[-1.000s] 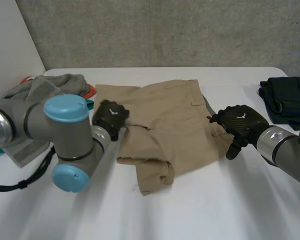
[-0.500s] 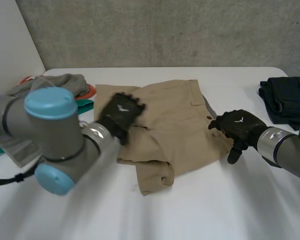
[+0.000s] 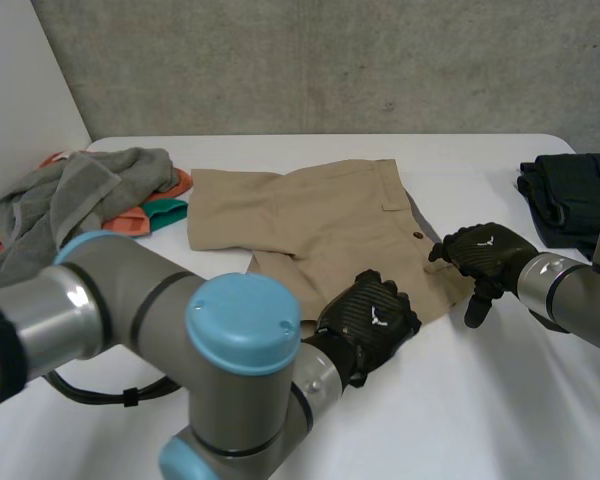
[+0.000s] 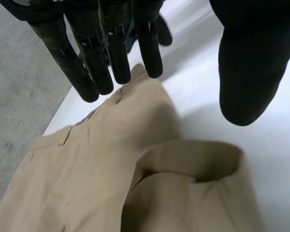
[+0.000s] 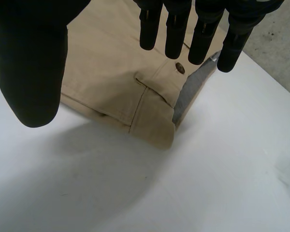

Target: Fold the laundry.

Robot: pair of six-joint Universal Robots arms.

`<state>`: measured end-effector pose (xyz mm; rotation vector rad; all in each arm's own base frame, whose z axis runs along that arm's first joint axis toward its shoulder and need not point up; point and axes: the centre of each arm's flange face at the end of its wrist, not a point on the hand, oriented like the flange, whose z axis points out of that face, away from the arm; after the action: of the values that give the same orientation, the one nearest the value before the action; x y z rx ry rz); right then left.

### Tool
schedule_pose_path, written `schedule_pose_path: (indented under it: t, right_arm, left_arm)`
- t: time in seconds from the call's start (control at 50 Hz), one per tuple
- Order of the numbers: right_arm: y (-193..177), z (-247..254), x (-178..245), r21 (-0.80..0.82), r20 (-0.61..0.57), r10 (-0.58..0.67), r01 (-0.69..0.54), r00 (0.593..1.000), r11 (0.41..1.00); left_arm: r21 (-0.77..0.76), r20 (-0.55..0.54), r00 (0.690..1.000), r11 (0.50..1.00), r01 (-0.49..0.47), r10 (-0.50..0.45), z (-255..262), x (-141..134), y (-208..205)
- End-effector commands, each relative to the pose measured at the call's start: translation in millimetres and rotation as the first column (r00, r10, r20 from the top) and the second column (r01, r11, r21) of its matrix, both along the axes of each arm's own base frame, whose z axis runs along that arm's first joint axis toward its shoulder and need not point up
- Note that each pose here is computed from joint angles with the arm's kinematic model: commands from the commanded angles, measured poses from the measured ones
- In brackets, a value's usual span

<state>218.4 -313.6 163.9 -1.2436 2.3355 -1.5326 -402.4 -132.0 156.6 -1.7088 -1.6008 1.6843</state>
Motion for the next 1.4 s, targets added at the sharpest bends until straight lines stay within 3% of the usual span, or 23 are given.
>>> schedule_pose_path:
  t: [0.02,0.08,0.16,0.18,0.26,0.3,0.46,0.62,0.7,0.78,0.86,1.02,1.4]
  right_arm:
    - [0.7,-0.9,1.0,0.003,0.001,0.004,-0.004,1.000,1.000]
    - [1.0,-1.8,2.3,0.001,0.003,0.009,-0.009,1.000,1.000]
    - [2.0,-3.1,6.1,0.001,0.006,0.027,-0.027,1.000,1.000]
    - [2.1,-3.8,8.1,-0.001,0.009,0.036,-0.036,0.999,0.999]
    - [1.7,-9.7,14.0,-0.012,0.020,0.067,-0.067,0.998,0.998]
    - [-2.7,-12.4,15.6,-0.033,0.025,0.081,-0.080,0.996,0.996]
    - [-15.9,-31.0,15.1,-0.075,-0.005,0.108,-0.108,0.994,0.991]
    - [-26.9,-40.1,12.8,-0.104,-0.026,0.106,-0.108,0.994,0.989]
    - [-24.7,-33.5,11.2,-0.110,-0.004,0.104,-0.104,0.995,0.988]
    - [-21.8,-21.1,10.5,-0.117,0.027,0.098,-0.094,0.995,0.989]
    - [-18.1,-19.0,12.3,-0.101,0.054,0.091,-0.085,0.994,0.991]
    - [-14.3,-14.2,12.0,-0.086,0.067,0.082,-0.076,0.994,0.993]
    - [-22.1,-31.7,5.4,-0.044,0.019,0.115,-0.114,0.993,0.993]
  left_arm:
    - [-0.032,0.057,0.974,0.976,-0.217,0.218,-23.7,-1.0,-35.2]
    - [-0.065,0.064,0.950,0.951,-0.302,0.306,-23.2,4.2,-49.4]
    - [-0.129,0.058,0.888,0.886,-0.446,0.456,-16.3,20.7,-76.4]
    - [-0.153,0.052,0.858,0.853,-0.498,0.510,-12.5,30.0,-86.8]
    - [-0.182,0.037,0.817,0.808,-0.560,0.575,-6.5,49.5,-103.6]
    - [-0.182,0.034,0.815,0.805,-0.565,0.579,-5.4,55.8,-107.8]
    - [-0.161,-0.001,0.842,0.831,-0.533,0.540,7.4,69.6,-100.9]
    - [-0.129,-0.106,0.856,0.847,-0.516,0.506,34.0,80.3,-81.1]
    - [-0.093,-0.145,0.892,0.892,-0.443,0.428,45.4,81.7,-60.0]
    - [-0.059,-0.154,0.958,0.966,-0.252,0.241,48.7,69.2,-25.1]
    - [-0.034,-0.083,0.981,0.983,-0.180,0.177,33.0,63.8,-17.3]
    - [-0.079,0.148,0.955,0.965,-0.249,0.259,-10.3,73.1,-46.2]
    - [-0.206,0.248,0.935,0.957,-0.206,0.255,-43.8,63.4,-71.8]
